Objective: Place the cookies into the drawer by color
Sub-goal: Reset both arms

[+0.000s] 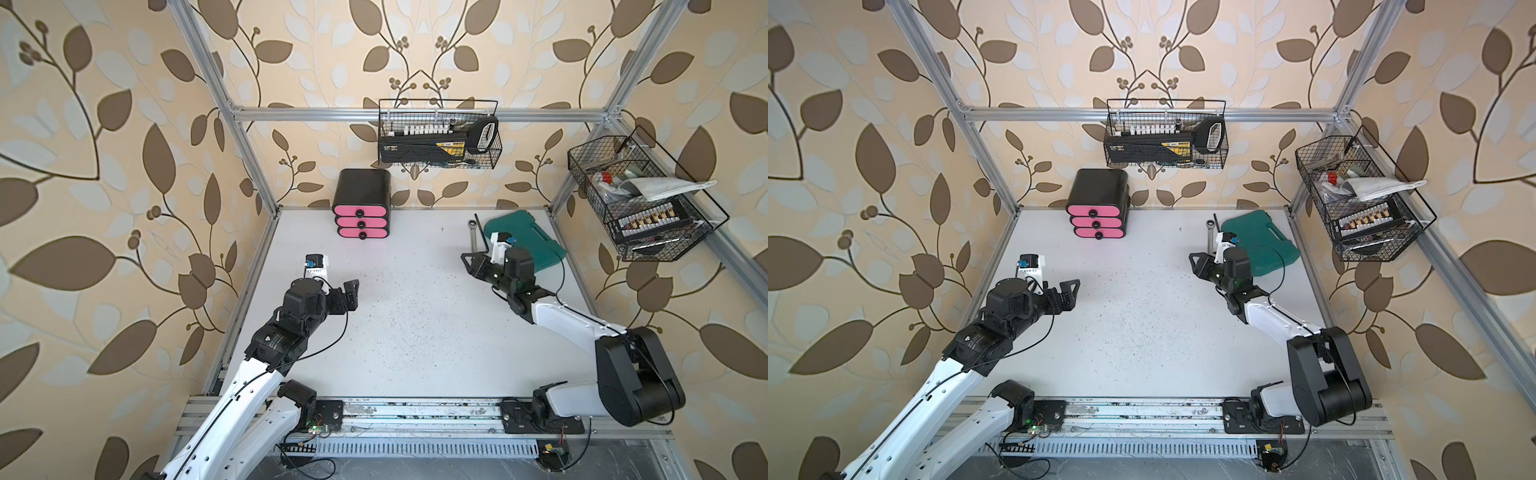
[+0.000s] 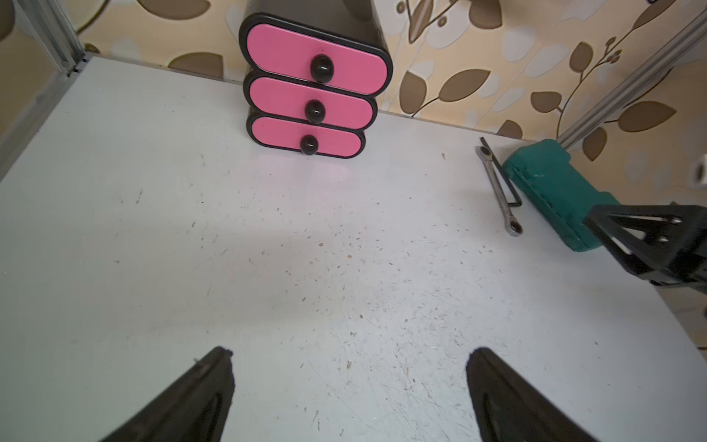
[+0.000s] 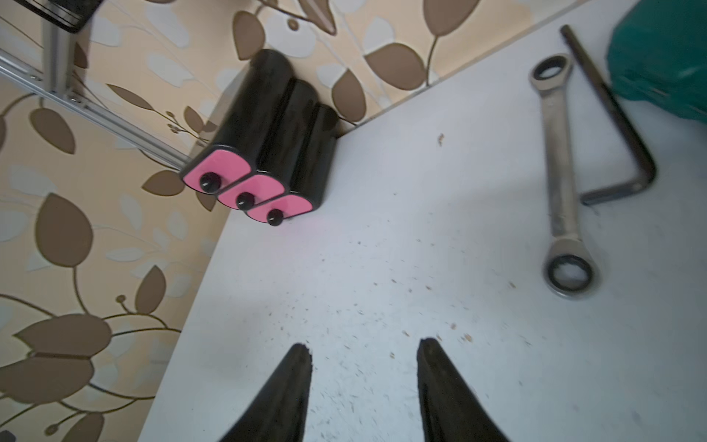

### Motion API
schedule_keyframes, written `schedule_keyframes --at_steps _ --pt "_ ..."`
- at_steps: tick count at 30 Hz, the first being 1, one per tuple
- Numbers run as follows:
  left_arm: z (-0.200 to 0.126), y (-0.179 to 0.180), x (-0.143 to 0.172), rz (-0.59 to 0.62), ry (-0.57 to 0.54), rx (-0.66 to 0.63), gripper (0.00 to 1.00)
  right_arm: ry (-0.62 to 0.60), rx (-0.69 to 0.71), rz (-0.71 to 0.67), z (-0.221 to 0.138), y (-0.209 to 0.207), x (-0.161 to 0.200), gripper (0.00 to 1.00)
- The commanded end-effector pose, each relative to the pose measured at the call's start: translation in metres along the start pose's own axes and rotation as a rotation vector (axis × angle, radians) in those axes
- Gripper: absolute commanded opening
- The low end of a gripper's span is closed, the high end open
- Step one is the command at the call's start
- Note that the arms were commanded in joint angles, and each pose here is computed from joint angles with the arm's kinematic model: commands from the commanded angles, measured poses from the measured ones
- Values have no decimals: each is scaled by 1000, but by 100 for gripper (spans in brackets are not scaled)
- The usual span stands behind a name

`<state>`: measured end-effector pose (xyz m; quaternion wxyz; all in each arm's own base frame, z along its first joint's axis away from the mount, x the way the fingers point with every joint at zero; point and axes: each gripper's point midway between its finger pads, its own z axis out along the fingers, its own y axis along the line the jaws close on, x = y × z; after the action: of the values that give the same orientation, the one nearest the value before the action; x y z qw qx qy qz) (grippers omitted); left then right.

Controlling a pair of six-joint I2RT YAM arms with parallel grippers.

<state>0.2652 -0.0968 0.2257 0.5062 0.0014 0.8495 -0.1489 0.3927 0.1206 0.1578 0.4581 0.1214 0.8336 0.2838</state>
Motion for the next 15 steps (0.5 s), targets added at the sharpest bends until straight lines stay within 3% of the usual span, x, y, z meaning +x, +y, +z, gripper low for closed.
schedule_keyframes --at_steps 1,4,7,12,15 --pt "6 21 -32 132 -221 -130 98 35 235 -121 -22 -49 17 54" --pt "22 40 -25 278 -249 -246 98 -54 337 -173 -46 -62 -1 62" --pt "38 66 -12 337 -255 -360 98 -186 459 -206 -73 -77 -24 72" --pt "53 108 4 244 -231 -425 98 -400 623 -274 -113 -104 -44 89" --pt "60 127 10 202 -214 -430 98 -502 649 -344 -124 -115 -42 94"
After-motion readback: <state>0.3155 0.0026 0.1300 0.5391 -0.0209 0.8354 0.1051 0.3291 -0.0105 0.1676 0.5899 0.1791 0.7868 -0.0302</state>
